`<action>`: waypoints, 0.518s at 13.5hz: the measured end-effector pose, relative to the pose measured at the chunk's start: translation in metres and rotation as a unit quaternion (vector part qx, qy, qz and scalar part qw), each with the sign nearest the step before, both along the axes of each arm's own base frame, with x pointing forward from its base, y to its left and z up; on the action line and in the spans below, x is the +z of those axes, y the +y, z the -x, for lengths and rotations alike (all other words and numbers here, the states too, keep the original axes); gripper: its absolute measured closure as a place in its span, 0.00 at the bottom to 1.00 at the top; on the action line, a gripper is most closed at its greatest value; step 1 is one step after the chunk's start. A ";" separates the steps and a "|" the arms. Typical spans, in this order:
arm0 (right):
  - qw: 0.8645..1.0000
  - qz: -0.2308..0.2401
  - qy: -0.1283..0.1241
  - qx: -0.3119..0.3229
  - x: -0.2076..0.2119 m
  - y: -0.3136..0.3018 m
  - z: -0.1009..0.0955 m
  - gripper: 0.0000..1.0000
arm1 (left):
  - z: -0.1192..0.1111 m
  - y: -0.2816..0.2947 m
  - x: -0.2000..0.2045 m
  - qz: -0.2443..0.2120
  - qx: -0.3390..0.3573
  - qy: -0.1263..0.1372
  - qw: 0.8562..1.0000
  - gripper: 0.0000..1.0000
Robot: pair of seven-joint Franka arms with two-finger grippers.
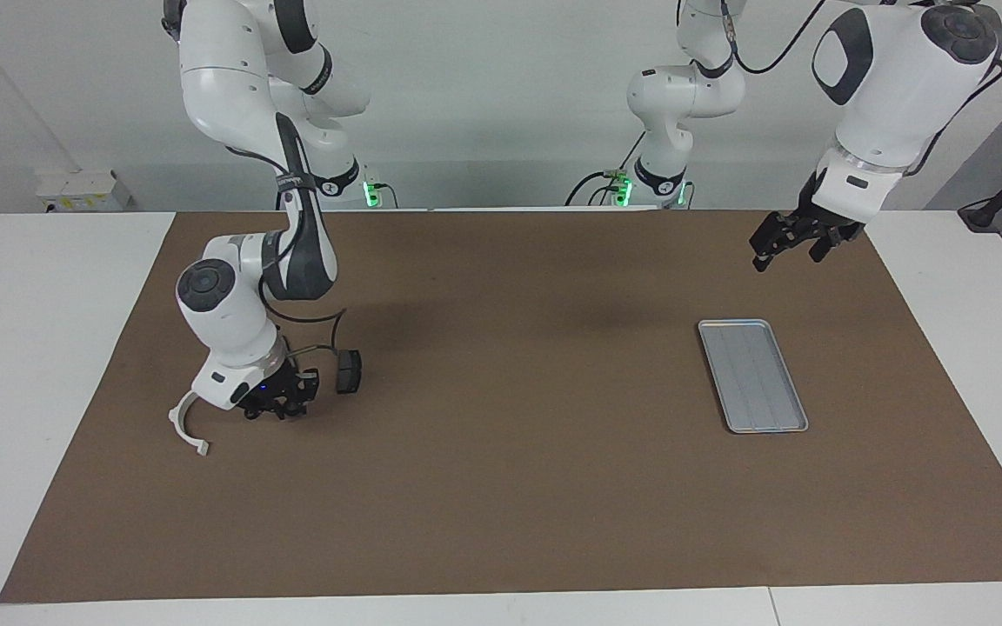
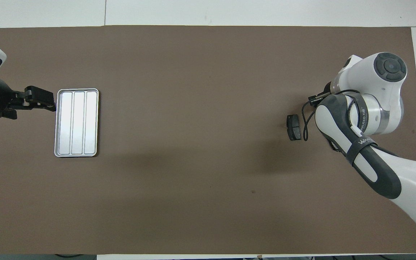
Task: Place bearing gear from tray to pile
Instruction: 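Carry the bearing with the right gripper beside the bracket and release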
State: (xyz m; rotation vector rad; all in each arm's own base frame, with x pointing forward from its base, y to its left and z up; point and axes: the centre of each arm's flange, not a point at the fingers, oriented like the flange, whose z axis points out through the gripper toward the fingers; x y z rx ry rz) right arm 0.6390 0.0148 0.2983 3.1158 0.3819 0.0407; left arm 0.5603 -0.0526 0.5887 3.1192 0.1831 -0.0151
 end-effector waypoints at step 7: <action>1.000 -0.001 -0.008 -0.001 -0.005 -0.001 0.003 0.46 | 0.000 -0.001 0.000 0.000 0.000 -0.001 1.000 0.00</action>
